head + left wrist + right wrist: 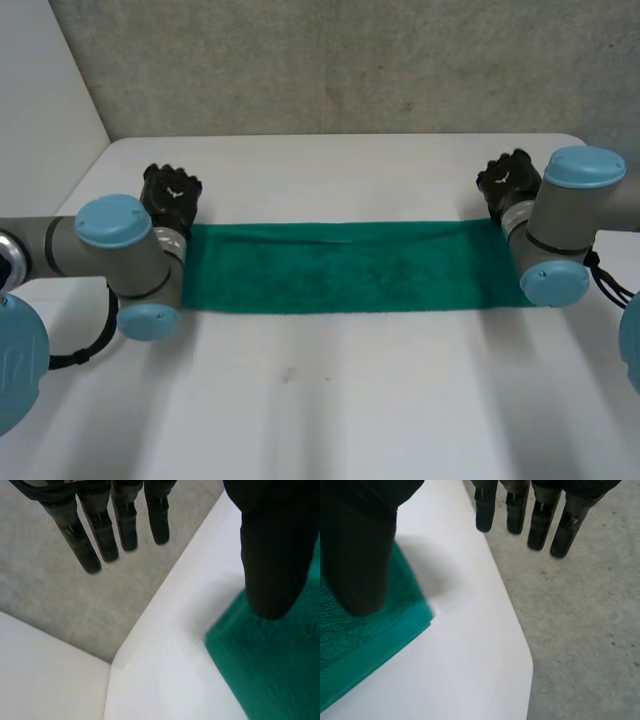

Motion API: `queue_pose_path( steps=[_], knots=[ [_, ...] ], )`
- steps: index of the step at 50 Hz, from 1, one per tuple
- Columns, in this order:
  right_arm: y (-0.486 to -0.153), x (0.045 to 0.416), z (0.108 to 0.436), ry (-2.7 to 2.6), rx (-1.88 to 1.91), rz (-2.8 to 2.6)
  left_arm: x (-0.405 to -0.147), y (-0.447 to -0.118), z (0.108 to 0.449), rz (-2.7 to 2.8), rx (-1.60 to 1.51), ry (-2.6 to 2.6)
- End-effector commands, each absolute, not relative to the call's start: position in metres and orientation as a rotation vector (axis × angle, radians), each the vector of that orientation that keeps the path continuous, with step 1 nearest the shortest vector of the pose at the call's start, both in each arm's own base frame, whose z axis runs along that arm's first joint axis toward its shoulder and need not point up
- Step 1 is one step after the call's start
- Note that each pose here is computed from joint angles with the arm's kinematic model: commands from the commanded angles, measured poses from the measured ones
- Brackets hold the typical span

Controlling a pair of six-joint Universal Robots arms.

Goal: Fold the towel.

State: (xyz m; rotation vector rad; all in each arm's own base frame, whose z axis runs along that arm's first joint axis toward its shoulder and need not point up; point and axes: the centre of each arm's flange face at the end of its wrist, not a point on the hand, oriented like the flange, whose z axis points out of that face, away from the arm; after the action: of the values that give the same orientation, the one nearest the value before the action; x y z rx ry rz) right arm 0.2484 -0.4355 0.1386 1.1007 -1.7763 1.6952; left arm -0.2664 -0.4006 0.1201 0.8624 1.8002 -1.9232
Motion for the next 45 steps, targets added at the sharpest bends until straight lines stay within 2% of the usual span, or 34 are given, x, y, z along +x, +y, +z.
queue_pose_path(
  steps=[1,5,9,13,16,19,33,45],
  knots=[
    [-0.430,0.239,0.165,-1.903,0.904,1.810,-0.273,-0.384,0.145,-1.983,0.848,1.753],
    [-0.413,0.234,0.200,-1.933,0.829,1.902,-0.268,-0.376,0.162,-1.992,0.823,1.742],
    [-0.393,0.232,0.208,-1.996,0.847,1.928,-0.261,-0.364,0.174,-1.985,0.794,1.749],
    [-0.370,0.228,0.200,-2.090,0.926,1.881,-0.256,-0.350,0.178,-1.972,0.797,1.765],
    [-0.364,0.222,0.192,-2.133,0.941,1.840,-0.254,-0.345,0.179,-1.970,0.800,1.770],
    [-0.355,0.203,0.168,-2.250,0.938,1.710,-0.252,-0.337,0.177,-1.957,0.812,1.785],
    [-0.361,0.181,0.123,-2.361,0.905,1.559,-0.251,-0.330,0.165,-1.918,0.840,1.819],
    [-0.385,0.146,0.128,-2.315,0.775,1.582,-0.250,-0.329,0.164,-1.914,0.841,1.822]
  ],
)
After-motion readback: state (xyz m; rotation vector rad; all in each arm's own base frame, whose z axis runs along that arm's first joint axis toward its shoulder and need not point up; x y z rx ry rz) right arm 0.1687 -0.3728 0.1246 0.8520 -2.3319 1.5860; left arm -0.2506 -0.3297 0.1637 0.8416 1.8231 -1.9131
